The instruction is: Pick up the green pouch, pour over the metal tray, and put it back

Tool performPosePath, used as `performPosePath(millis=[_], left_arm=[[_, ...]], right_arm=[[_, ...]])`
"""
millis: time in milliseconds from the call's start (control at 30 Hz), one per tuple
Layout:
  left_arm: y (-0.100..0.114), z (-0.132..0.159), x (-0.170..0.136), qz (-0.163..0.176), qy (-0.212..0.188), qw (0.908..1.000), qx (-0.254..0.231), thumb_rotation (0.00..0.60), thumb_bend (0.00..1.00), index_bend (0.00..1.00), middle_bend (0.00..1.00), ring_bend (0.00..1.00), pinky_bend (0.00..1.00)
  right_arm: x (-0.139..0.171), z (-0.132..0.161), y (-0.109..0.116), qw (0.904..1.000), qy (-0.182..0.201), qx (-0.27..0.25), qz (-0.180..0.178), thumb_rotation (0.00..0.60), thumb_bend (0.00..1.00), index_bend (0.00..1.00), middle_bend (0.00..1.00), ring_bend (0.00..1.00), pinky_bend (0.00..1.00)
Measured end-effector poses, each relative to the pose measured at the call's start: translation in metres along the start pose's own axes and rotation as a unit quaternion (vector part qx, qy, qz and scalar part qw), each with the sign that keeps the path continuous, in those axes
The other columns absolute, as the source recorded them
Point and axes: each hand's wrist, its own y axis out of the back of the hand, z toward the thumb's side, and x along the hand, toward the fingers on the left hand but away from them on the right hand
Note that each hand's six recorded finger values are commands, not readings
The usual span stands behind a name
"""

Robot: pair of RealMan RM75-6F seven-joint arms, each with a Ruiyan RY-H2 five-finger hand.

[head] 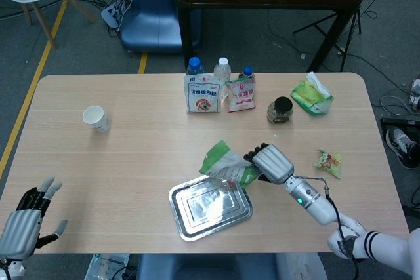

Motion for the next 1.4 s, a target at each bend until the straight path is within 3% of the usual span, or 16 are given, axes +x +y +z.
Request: performPosePath(millis=[133,333,800,1000,1167,1267,1400], left_arm=[[0.002,0.000,-0.001,0.001,0.000,1.0000,0.000,0.600,0.28,0.11,0.02,0.12,0.06],[0.004,-0.001,-0.003,0.004,0.001,1.0000,0.001,0.600,0.28,0.11,0.02,0.12,0.06],[0.006,-0.002,-0.006,0.007,0.002,1.0000,0.001,0.600,0.28,0.11,0.02,0.12,0.05],[0.006,-0.004,-0.007,0.005,0.006,1.0000,0.001,0.600,0.28,0.11,0.02,0.12,0.05],[0.005,-0.003,-0.007,0.004,0.004,1.0000,-0.001,0.600,0.28,0.11,0.02,0.12,0.05],[0.004,-0.004,-0.007,0.003,0.005,1.0000,0.000,0.600,0.28,0.11,0.02,0.12,0.05],[0.008,-0.005,-0.007,0.010,0.006,0.9999,-0.001,0.600,0.28,0.11,0.02,0.12,0.05]], right_arm=[[-0.009,0.012,0.009,0.9966,0.035,0.064,0.038,0.600,0.69,0.70,0.63,0.51,0.48],[-0.021,0.031,0.019,0.9820,0.082,0.154,0.072,0.600,0.69,0.70,0.63,0.52,0.48],[-0.032,0.053,0.028,0.9311,0.155,0.319,0.085,0.600,0.69,0.72,0.64,0.52,0.48],[-0.033,0.053,0.031,0.9308,0.150,0.326,0.071,0.600,0.69,0.72,0.64,0.52,0.48],[-0.029,0.048,0.015,0.9236,0.149,0.339,0.098,0.600,0.69,0.72,0.64,0.52,0.48],[-0.028,0.045,0.010,0.9270,0.139,0.332,0.104,0.600,0.69,0.72,0.64,0.52,0.48],[-0.031,0.046,0.020,0.9332,0.128,0.325,0.085,0.600,0.69,0.72,0.64,0.52,0.48]])
